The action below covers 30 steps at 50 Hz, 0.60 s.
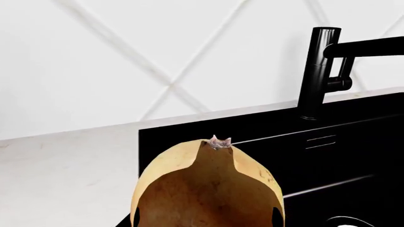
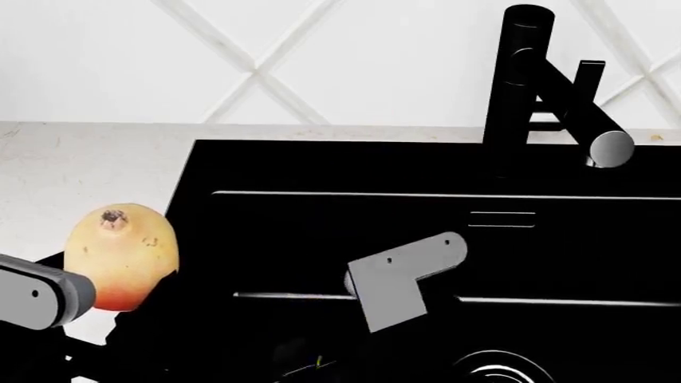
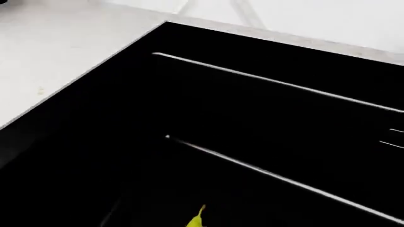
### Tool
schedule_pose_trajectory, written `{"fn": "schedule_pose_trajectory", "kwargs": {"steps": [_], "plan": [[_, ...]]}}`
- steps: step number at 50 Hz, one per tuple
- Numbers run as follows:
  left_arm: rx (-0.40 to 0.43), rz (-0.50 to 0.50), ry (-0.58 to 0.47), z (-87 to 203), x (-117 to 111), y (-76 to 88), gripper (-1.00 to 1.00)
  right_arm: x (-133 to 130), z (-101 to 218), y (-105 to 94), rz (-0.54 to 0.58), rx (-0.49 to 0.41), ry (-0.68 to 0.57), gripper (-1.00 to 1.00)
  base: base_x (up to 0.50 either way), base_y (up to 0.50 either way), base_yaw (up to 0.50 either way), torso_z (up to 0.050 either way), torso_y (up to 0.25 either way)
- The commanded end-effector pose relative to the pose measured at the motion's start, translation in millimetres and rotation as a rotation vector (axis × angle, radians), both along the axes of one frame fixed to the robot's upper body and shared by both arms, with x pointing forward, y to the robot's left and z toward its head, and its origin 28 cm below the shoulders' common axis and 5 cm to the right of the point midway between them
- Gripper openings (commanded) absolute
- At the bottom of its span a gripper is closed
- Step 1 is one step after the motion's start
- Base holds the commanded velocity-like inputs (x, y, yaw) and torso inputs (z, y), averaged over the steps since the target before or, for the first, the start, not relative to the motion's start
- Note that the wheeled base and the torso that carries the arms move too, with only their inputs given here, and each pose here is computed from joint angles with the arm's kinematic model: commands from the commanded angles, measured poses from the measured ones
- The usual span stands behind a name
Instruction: There is a mixed pile of frozen fruits and vegetables on the counter. Locate all the frozen vegetables and place the items in a bowl on the counter. Take all the frozen fruits and defrost them in a running sink.
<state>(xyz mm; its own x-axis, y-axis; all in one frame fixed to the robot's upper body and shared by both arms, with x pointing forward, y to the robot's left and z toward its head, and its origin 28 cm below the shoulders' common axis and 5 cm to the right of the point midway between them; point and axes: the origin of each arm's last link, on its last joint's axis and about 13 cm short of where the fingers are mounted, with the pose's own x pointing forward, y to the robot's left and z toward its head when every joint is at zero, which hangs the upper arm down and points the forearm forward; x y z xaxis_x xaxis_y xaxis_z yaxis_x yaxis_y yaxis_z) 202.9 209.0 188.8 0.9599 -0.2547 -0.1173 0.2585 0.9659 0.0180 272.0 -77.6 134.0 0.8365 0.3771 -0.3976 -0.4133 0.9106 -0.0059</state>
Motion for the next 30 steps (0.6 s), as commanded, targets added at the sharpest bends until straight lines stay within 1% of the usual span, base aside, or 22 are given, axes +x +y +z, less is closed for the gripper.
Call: {"fn": "schedule_pose_trajectory", "kwargs": {"steps": [1,2,3,4,8,10,20,25,27,28,30], "plan": [[-0.025,-0.001,-0.005,2.4,4.4,-3.7,-1.00,-27.2,38.7,-11.0,-0.041,0.050,-0.183,1.00,0.00,0.00,0.00,0.000,0.000],[-0.025,-0.001,-0.005,2.4,4.4,-3.7,-1.00,-30.1,41.2,-12.1,-0.062,0.031,-0.215,1.00,0.00,0.00,0.00,0.000,0.000],[-0.027,-0.002,-0.006,2.4,4.4,-4.1,-1.00,-35.2,41.4,-11.4,-0.039,0.024,-0.244,1.00,0.00,0.00,0.00,0.000,0.000],[-0.027,-0.003,-0.006,1.9,4.3,-4.3,-1.00,-37.8,42.0,-11.5,-0.045,0.049,-0.236,1.00,0.00,0.00,0.00,0.000,0.000],[-0.028,-0.004,-0.004,1.3,4.4,-4.7,-1.00,-45.3,49.6,-13.5,-0.053,0.078,-0.287,1.00,0.00,0.00,0.00,0.000,0.000],[-0.027,-0.005,-0.004,1.7,4.3,-4.4,-1.00,-43.2,57.4,-16.2,-0.073,0.106,-0.319,1.00,0.00,0.00,0.00,0.000,0.000],[-0.025,-0.011,-0.004,1.6,5.6,-4.8,-1.00,-60.7,86.9,-29.4,-0.114,0.111,-0.391,1.00,0.00,0.00,0.00,0.000,0.001],[-0.036,-0.028,-0.009,6.2,11.3,-7.5,-1.00,-73.3,99.5,-34.6,-0.130,0.100,-0.437,1.00,0.00,0.00,0.00,0.000,0.000],[-0.031,-0.039,-0.011,8.3,14.6,-9.1,-1.00,-79.5,102.5,-36.5,-0.129,0.098,-0.434,1.00,0.00,0.00,0.00,0.000,0.000],[-0.025,-0.048,-0.010,9.4,17.9,-10.8,-1.00,-82.6,104.0,-37.9,-0.131,0.112,-0.426,1.00,0.00,0.00,0.00,0.000,0.000],[-0.022,-0.062,-0.011,10.9,23.6,-13.8,-1.00,-86.4,103.9,-40.2,-0.136,0.098,-0.423,1.00,0.00,0.00,0.00,0.000,0.000]]}}
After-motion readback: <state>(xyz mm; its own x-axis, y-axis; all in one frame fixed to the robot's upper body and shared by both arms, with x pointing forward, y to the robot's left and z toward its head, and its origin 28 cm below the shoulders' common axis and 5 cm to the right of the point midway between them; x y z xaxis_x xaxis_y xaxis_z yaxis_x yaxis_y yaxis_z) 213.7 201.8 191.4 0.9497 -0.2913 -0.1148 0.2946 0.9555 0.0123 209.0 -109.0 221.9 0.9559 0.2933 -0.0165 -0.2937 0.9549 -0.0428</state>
